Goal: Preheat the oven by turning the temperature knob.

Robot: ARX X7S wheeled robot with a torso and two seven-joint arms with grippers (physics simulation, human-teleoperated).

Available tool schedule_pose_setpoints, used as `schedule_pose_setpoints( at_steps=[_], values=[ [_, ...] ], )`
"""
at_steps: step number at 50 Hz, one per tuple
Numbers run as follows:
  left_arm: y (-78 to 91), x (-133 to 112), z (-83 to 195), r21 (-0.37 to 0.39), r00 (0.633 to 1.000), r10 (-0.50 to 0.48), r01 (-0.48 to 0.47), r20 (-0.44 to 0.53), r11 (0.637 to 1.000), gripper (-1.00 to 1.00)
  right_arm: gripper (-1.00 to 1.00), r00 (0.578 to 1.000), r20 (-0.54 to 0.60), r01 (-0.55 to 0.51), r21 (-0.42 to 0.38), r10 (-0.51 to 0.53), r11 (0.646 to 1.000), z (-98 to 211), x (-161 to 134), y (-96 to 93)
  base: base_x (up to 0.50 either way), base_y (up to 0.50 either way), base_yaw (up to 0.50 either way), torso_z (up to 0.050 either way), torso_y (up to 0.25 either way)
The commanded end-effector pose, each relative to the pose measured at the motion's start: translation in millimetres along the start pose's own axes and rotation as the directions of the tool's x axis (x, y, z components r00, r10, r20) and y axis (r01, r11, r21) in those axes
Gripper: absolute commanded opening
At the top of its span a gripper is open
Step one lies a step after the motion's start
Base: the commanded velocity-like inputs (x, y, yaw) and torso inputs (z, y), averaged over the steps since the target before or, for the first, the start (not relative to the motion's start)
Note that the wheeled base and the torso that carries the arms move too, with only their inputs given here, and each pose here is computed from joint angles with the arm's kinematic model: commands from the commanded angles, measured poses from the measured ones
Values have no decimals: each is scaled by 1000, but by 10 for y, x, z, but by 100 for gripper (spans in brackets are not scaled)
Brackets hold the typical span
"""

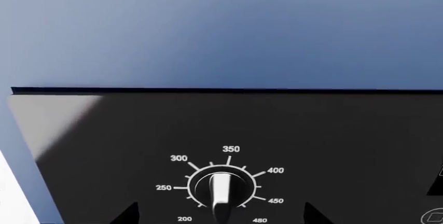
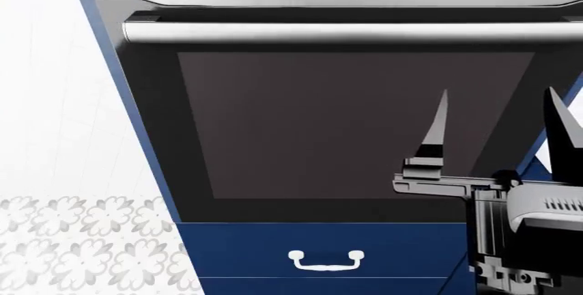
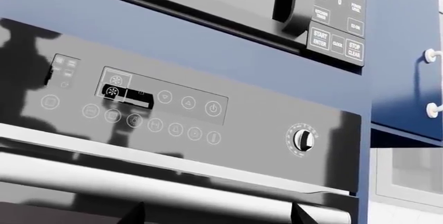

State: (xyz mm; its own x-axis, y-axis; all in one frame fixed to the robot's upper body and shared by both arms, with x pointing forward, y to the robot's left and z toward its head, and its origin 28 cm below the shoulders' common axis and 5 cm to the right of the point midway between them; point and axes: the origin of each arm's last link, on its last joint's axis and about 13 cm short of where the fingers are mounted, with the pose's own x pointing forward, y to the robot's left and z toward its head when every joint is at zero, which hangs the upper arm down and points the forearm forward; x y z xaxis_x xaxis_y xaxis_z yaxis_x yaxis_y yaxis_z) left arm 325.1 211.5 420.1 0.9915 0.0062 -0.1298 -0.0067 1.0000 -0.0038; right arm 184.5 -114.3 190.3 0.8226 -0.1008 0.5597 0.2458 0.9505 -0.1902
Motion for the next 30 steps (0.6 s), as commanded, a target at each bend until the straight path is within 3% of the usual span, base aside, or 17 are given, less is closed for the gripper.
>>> schedule_pose_setpoints(
  at_steps=[1,30],
  values=[
    [17,55,-36,-2,1000,12,-12,-3,1000,100,100,1000,0,-2,-1,2,1000,-2,-1,0,0,0,0,0,0],
    [14,153,-95,3,1000,8,-8,-3,1000,100,100,1000,1,-6,-3,6,1000,-4,-15,3,0,0,0,0,0]
  ],
)
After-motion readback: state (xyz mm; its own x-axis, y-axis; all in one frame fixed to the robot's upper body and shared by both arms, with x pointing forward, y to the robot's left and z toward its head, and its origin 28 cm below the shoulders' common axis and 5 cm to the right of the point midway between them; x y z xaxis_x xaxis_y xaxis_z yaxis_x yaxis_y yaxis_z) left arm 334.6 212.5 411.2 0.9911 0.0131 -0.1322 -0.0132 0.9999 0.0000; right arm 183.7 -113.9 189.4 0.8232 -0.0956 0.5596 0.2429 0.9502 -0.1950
